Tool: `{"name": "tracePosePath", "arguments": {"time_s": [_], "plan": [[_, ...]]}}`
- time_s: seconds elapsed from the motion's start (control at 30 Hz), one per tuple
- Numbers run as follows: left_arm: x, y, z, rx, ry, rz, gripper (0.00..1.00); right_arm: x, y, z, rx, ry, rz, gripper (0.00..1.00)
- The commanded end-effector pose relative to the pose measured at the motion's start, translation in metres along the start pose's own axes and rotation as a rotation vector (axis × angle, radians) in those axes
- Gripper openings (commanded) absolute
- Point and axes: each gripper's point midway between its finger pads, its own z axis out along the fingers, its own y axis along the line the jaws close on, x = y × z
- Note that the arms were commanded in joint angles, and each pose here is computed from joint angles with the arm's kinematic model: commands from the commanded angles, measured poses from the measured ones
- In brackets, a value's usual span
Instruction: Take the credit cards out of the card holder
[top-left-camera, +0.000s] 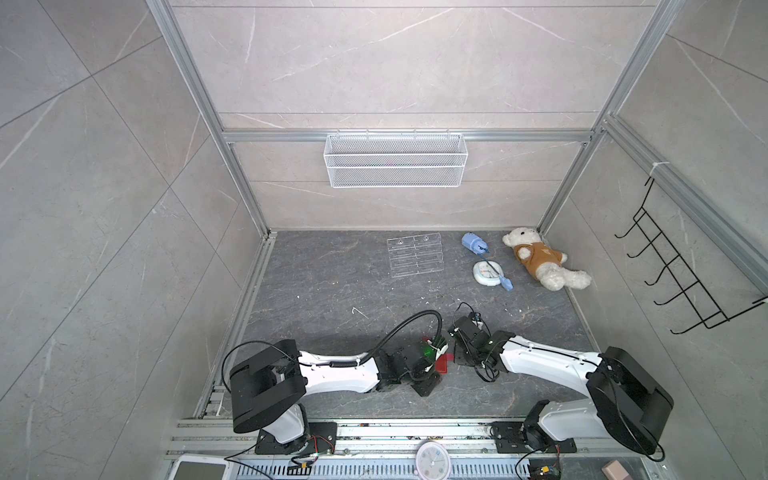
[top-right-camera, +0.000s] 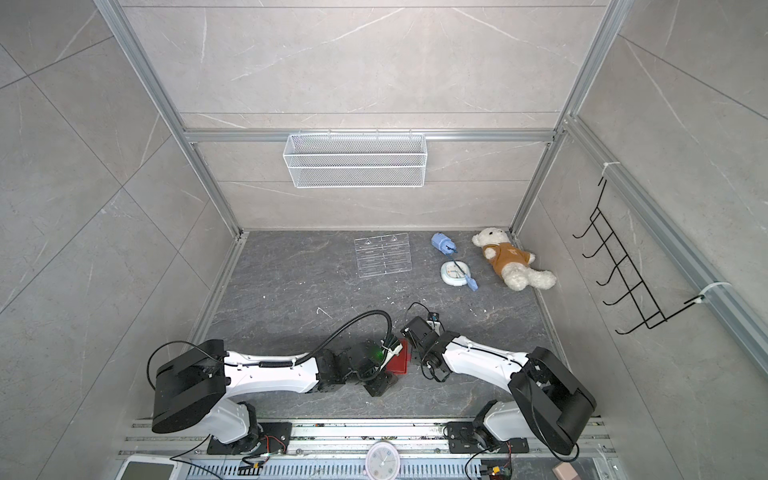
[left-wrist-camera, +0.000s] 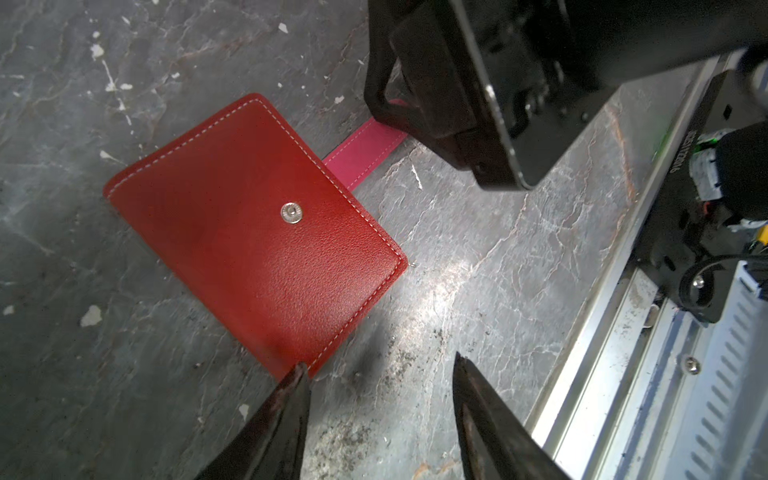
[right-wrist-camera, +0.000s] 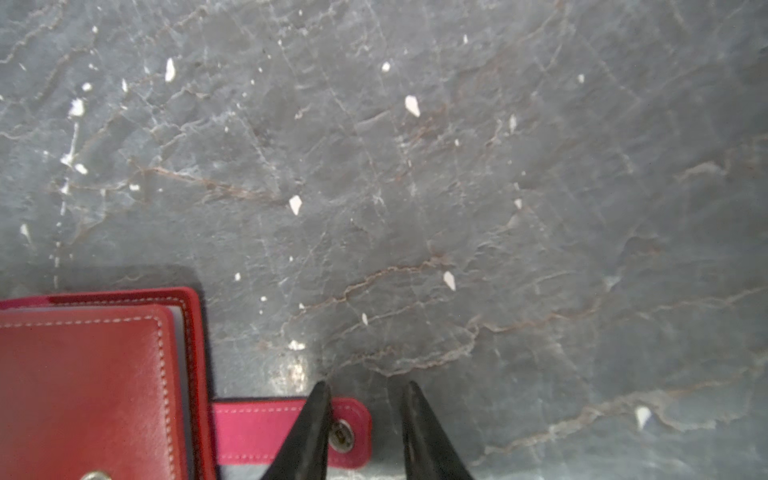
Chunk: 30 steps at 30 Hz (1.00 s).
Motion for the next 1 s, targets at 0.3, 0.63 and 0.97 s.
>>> {"name": "tracePosePath", "arguments": {"time_s": [0.3,0.63,0.97], "plan": [[-0.020,0.022,0.019,-0.193,-0.065,0.181,0.59,0.012,-0.008,0.009,0.010,0.044,-0.018,0.32],[-0.016,0.031,0.024,-0.234,-0.077,0.175,0.58,0.011,-0.006,0.009,0.002,0.044,-0.021,0.32],[-0.016,0.028,0.015,-0.248,-0.166,0.295,0.68,0.013,-0.007,0.009,-0.001,0.047,-0.018,0.31]]}}
